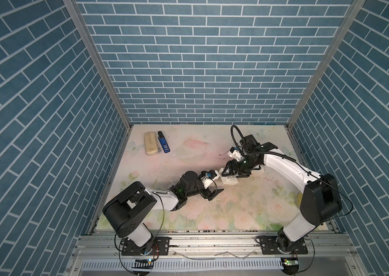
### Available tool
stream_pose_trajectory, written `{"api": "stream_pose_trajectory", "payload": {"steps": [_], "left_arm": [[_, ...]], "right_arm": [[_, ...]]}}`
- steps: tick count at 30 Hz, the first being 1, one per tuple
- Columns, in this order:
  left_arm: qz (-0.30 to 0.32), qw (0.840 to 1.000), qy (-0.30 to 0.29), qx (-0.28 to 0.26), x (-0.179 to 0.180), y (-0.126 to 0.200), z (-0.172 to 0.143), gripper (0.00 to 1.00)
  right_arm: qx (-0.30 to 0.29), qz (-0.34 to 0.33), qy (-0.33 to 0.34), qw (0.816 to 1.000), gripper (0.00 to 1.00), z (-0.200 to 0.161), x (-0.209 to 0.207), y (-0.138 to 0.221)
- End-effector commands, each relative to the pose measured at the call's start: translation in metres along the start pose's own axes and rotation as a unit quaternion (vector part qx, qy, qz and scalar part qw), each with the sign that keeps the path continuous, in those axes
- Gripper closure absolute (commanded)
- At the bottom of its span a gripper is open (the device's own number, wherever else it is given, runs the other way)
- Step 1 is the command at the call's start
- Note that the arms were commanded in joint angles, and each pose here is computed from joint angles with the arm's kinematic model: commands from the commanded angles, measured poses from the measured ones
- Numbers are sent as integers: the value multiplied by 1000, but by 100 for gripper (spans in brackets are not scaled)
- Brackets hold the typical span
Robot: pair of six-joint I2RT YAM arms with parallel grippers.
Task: Take the necklace out of the lift-off lid jewelry box
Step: Pick up the jewelry box from the center of the board.
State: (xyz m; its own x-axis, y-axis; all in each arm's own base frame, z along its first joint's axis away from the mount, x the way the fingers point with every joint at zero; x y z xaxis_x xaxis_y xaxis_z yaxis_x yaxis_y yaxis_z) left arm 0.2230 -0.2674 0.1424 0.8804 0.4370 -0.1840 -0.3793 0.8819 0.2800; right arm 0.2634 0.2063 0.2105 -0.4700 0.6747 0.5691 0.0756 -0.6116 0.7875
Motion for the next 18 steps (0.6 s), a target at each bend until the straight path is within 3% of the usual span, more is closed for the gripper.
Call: {"api": "stream_pose_trajectory", "payload": {"steps": [1,18], "left_arm": [[-24,1000,-8,-16,-5,-6,9,12],[-51,998,2,-42,-11,-5,26,17]], "right_arm": [[8,22,21,1000,27,-9,7,8],[17,41,16,999,28,-9,8,6]]}}
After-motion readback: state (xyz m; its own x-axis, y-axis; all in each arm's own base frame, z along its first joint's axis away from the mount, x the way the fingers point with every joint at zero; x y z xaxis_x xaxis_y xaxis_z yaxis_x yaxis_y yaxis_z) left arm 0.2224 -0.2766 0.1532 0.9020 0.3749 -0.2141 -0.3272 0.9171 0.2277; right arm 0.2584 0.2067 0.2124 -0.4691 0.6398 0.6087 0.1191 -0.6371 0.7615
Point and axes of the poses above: each gripper's point midway between its finger pads, its own y axis back along the fingers, its own x axis along the line the jaws close on, z = x × y, the point moved 8 cm from there along y, back along the fingers, and after that the axes turned 13 degrees about y, right-handed, at the moved point
